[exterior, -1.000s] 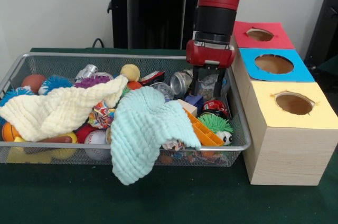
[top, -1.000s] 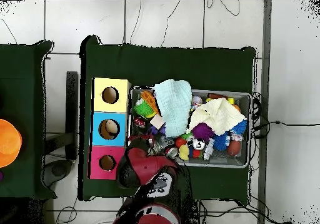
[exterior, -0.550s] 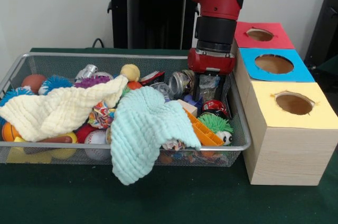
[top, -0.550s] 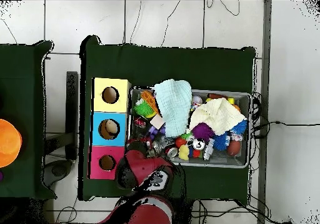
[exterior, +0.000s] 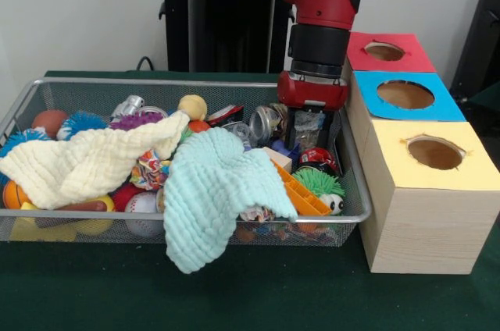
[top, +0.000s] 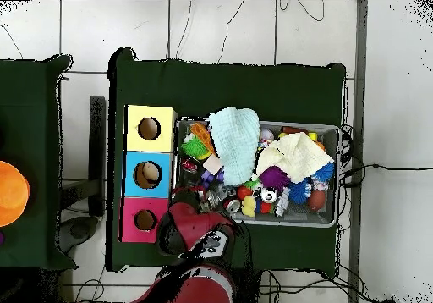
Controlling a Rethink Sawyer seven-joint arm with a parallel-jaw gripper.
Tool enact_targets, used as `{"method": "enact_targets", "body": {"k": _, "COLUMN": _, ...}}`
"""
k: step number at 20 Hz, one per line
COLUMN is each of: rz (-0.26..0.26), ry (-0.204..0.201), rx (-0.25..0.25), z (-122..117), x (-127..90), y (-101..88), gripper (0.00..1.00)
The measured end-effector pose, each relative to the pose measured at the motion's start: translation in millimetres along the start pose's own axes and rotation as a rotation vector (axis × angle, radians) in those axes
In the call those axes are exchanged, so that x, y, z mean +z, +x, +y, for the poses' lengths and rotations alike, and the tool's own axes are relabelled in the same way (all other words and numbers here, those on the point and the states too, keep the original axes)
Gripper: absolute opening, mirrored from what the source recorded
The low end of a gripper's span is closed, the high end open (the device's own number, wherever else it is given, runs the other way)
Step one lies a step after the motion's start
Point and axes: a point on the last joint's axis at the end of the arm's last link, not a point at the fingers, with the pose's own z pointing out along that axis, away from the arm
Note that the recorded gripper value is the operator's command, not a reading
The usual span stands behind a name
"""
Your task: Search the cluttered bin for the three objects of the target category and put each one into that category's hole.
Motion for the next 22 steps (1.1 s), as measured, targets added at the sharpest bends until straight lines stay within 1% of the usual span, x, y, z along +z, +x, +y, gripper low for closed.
{"method": "enact_targets", "body": {"k": 6, "rz": 0.015, "ry": 0.003, "rx": 0.008, "z": 2.3, "x": -1.5, "y": -1.9, "gripper": 1.0}}
{"method": "enact_targets", "body": {"k": 7, "rz": 0.03, "ry": 0.003, "rx": 0.009, "z": 3.3, "x": -2.5, "y": -1.2, "gripper": 1.0}}
{"method": "enact_targets", "body": {"k": 9, "rz": 0.045, "ry": 0.003, "rx": 0.008, "z": 3.8, "x": -2.7, "y": 0.2, "gripper": 1.0}}
{"method": "enact_targets", "body": {"k": 22, "rz": 0.042, "ry": 0.006, "rx": 0.006, "z": 2.5, "x": 0.9, "y": -3.7, "gripper": 1.0}}
